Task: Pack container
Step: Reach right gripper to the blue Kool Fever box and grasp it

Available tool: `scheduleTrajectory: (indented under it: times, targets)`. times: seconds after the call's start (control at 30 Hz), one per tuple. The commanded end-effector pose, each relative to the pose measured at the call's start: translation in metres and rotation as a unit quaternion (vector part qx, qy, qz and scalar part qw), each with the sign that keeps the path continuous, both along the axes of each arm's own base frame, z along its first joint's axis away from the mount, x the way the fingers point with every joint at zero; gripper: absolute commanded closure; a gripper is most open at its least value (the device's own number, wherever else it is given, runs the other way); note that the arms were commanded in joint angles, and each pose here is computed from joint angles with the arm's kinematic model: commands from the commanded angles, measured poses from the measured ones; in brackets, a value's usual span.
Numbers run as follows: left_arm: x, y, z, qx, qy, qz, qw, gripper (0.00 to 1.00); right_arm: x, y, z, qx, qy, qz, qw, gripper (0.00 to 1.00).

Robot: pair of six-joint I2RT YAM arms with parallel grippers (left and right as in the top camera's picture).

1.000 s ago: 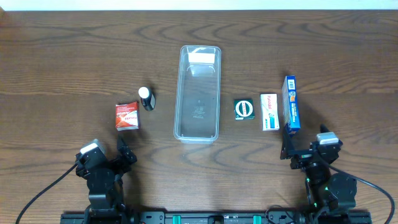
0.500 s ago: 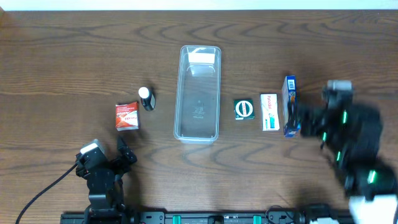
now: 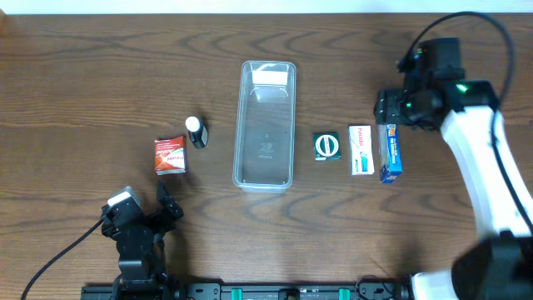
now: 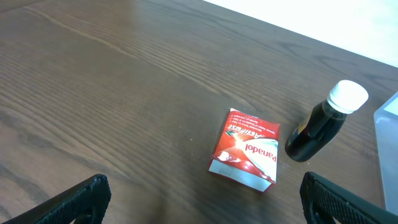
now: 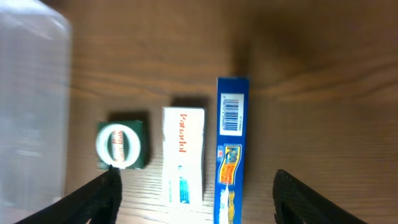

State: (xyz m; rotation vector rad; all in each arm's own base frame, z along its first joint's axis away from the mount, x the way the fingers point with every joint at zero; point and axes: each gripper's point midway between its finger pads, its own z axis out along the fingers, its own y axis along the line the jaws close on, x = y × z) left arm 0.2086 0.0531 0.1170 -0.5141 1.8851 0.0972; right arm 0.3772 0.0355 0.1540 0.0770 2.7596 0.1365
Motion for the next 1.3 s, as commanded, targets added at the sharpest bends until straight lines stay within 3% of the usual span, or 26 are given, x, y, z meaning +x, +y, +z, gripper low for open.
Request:
scheduleTrajectory:
  times: [0.0, 0.27, 0.4, 0.73, 0.9, 1.0, 1.13, 1.27]
  targets:
    - [-0.001, 0.001, -0.008, 0.004, 0.010, 0.000, 1.000, 0.02, 0.000, -0.013, -0.021, -0.019, 0.037, -0.045, 0.998, 0.27]
    - [-0.001, 0.001, -0.008, 0.004, 0.010, 0.000, 1.000, 0.02, -0.017, -0.020, -0.049, -0.038, 0.103, -0.063, 0.992, 0.32]
    - [-0.001, 0.001, -0.008, 0.004, 0.010, 0.000, 1.000, 0.02, -0.020, -0.020, -0.059, -0.040, 0.115, -0.063, 0.991, 0.45]
    - [-0.001, 0.001, -0.008, 0.004, 0.010, 0.000, 1.000, 0.02, -0.024, -0.020, -0.067, -0.041, 0.124, -0.063, 0.990, 0.49]
    - [-0.001, 0.001, -0.008, 0.004, 0.010, 0.000, 1.000, 0.02, -0.025, -0.020, -0.073, -0.040, 0.122, -0.063, 0.990, 0.62]
    - [-0.001, 0.001, -0.008, 0.004, 0.010, 0.000, 1.000, 0.02, -0.024, -0.020, -0.071, -0.040, 0.119, -0.063, 0.990, 0.82]
    - [-0.001, 0.001, -0.008, 0.004, 0.010, 0.000, 1.000, 0.02, -0.012, -0.019, -0.052, -0.034, 0.094, -0.063, 0.993, 0.84]
    - [-0.001, 0.001, -0.008, 0.004, 0.010, 0.000, 1.000, 0.02, 0.004, 0.001, -0.004, 0.009, 0.047, -0.044, 0.998, 0.90]
